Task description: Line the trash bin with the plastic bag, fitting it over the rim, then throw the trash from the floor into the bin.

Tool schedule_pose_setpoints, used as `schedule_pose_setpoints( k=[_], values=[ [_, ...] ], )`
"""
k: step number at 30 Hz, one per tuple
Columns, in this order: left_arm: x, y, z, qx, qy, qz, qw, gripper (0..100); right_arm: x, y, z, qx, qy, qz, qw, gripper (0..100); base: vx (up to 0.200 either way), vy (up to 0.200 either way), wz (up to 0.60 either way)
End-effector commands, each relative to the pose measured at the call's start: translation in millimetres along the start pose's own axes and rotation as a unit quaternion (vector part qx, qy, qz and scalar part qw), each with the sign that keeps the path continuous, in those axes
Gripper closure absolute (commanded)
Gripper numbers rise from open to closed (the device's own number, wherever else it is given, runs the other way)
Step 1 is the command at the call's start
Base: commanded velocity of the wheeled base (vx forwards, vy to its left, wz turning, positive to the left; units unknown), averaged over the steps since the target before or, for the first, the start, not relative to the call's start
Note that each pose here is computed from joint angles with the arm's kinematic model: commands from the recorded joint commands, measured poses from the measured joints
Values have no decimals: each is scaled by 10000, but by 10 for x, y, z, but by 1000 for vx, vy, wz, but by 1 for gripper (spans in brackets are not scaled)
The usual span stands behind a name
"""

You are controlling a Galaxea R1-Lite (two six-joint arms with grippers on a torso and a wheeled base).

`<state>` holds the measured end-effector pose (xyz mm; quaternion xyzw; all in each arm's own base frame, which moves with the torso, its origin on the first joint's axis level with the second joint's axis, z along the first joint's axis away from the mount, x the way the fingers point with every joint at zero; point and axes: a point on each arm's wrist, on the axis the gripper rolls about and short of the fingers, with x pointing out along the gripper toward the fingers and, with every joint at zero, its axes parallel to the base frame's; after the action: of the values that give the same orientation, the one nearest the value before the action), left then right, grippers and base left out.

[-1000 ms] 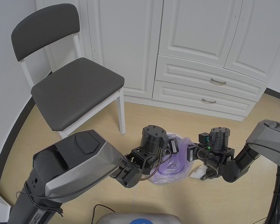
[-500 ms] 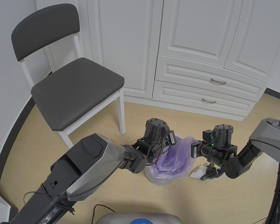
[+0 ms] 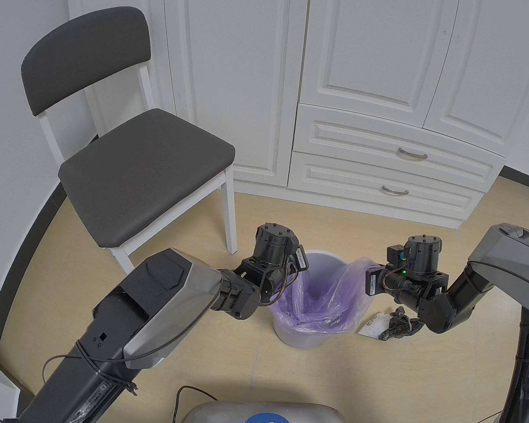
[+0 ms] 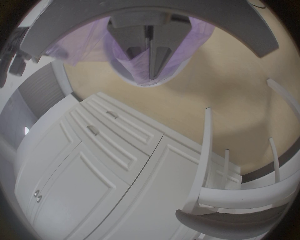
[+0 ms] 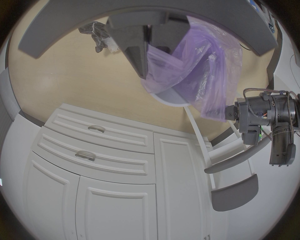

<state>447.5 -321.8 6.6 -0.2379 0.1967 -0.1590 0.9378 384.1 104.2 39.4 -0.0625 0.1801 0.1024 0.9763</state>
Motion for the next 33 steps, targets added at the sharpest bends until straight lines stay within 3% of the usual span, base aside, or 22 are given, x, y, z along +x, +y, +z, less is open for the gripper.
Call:
schedule_pose_setpoints(
  k=[1,6,13,33],
  values=[
    [-134,46,201,193,90,291,9994,100,13,-147,-18,-22,34,-172,9998,100,0,0,0],
    [-178,203,440,421,4,504,9978,100,1,-294,-17,-108,41,-344,9993,100,0,0,0],
    [-247,393,584,745,41,738,9945,100,-14,-440,-85,-281,378,-478,9977,100,0,0,0],
    [-222,594,555,1123,358,1048,9875,100,-42,-797,-320,-696,1238,-729,9872,100,0,0,0]
  ],
)
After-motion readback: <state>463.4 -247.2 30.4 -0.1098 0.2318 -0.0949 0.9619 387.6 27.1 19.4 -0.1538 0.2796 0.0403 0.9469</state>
